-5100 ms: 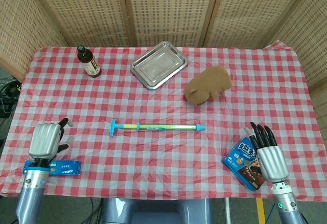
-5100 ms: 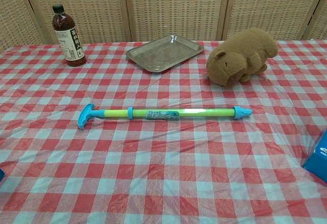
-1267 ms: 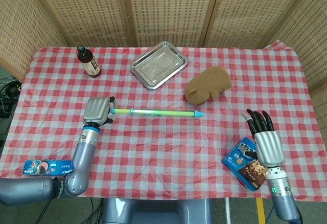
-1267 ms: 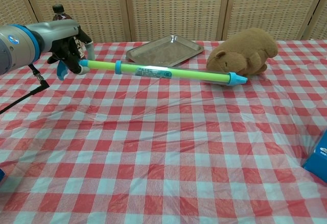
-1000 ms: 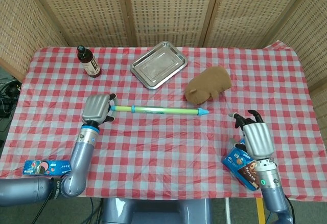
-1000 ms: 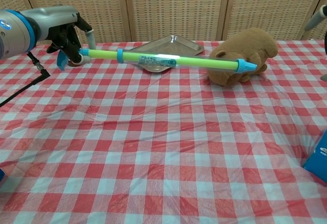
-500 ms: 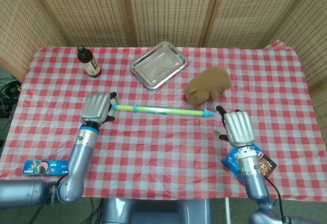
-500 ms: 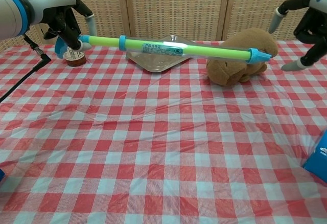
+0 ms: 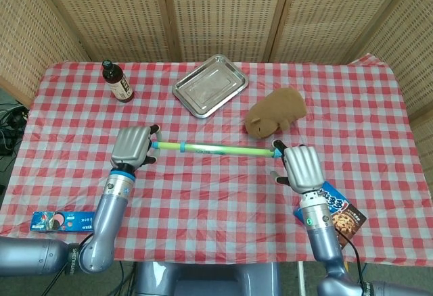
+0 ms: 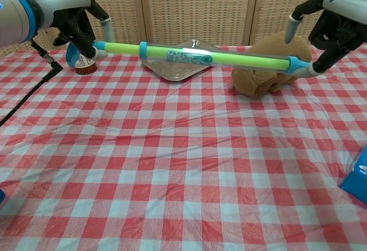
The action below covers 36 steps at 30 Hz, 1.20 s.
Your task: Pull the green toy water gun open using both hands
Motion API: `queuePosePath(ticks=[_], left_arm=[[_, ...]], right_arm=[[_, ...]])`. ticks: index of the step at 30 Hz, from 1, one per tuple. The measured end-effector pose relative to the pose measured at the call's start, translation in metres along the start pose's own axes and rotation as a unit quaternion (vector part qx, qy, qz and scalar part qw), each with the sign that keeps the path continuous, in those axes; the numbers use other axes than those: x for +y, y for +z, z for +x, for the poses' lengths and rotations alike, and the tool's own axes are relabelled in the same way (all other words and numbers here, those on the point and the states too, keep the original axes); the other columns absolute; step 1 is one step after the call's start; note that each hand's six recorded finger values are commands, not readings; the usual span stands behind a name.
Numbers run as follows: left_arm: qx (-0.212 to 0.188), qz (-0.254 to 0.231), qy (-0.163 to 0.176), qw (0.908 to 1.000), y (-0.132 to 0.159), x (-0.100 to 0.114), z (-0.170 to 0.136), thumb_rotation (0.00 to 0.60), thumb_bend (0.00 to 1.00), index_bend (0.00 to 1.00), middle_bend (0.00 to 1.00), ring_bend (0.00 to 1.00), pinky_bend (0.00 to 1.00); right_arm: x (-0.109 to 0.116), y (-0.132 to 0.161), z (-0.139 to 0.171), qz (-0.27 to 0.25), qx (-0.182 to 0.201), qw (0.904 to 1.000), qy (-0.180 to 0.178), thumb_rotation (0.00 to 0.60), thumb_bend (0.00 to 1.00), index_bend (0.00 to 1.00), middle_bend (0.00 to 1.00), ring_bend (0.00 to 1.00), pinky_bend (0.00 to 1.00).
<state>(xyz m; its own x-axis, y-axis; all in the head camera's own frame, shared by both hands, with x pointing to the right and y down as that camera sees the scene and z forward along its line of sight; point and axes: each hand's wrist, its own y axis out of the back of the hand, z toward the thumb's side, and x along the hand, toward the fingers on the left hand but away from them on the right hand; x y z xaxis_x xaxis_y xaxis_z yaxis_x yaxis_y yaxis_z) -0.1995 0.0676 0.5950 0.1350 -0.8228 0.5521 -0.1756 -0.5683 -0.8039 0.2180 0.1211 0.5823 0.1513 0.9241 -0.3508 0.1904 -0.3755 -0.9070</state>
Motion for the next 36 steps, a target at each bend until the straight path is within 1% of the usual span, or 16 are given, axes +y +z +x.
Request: queuePosePath(ticks=[7,12,17,26,29,33,36], left_arm=[[-0.01,-0.007,-0.006,0.9999,0.006,-0.002,-0.002,0.6,0.63,0.86,0.94,0.9,0.79],[-0.012,-0.011,-0.006,0.9999,0.006,-0.001,-0.003,0.6,0.63,0.86,0.94,0.9,0.79],[-0.01,-0.01,-0.005,0.9999,0.003,0.002,-0.004,0.6,0.63,0.86,0.94,0.9,0.79],[-0.015,-0.015,-0.006,0.9998,0.002,0.003,-0.006,0.6,0.63,0.86,0.94,0.9,0.79],[-0.016,-0.015,-0.006,0.9997,0.003,0.003,-0.006,0.6,0.63,0.86,0.94,0.9,0.79],[-0.015,-0.015,-0.008,0.9997,0.0,0.002,-0.007,0.6,0.63,0.86,0.94,0.9,0.79],[-0.014,-0.015,-0.008,0.9998,-0.002,0.002,-0.007,0.6,0.63,0.86,0.94,0.9,0.79]], right_arm=[[-0.009,-0.003,-0.002,0.006,-0.009,0.9999,0.011,0.6,0.38,0.44,1.0,1.0,0.68],[-0.012,-0.003,-0.003,0.009,-0.011,0.9998,0.013,0.6,0.38,0.41,1.0,1.0,0.68],[-0.014,-0.005,-0.006,0.008,-0.016,0.9998,0.011,0.6,0.38,0.42,1.0,1.0,0.68],[-0.018,-0.007,-0.006,0.011,-0.02,0.9997,0.013,0.6,0.41,0.51,1.0,1.0,0.68],[-0.017,-0.008,-0.006,0.012,-0.022,0.9996,0.01,0.6,0.42,0.56,1.0,1.0,0.68],[-0.015,-0.01,-0.007,0.01,-0.026,0.9996,0.001,0.6,0.46,0.65,1.0,1.0,0.68],[-0.014,-0.01,-0.007,0.008,-0.026,0.9996,-0.006,0.6,0.47,0.67,1.0,1.0,0.68]])
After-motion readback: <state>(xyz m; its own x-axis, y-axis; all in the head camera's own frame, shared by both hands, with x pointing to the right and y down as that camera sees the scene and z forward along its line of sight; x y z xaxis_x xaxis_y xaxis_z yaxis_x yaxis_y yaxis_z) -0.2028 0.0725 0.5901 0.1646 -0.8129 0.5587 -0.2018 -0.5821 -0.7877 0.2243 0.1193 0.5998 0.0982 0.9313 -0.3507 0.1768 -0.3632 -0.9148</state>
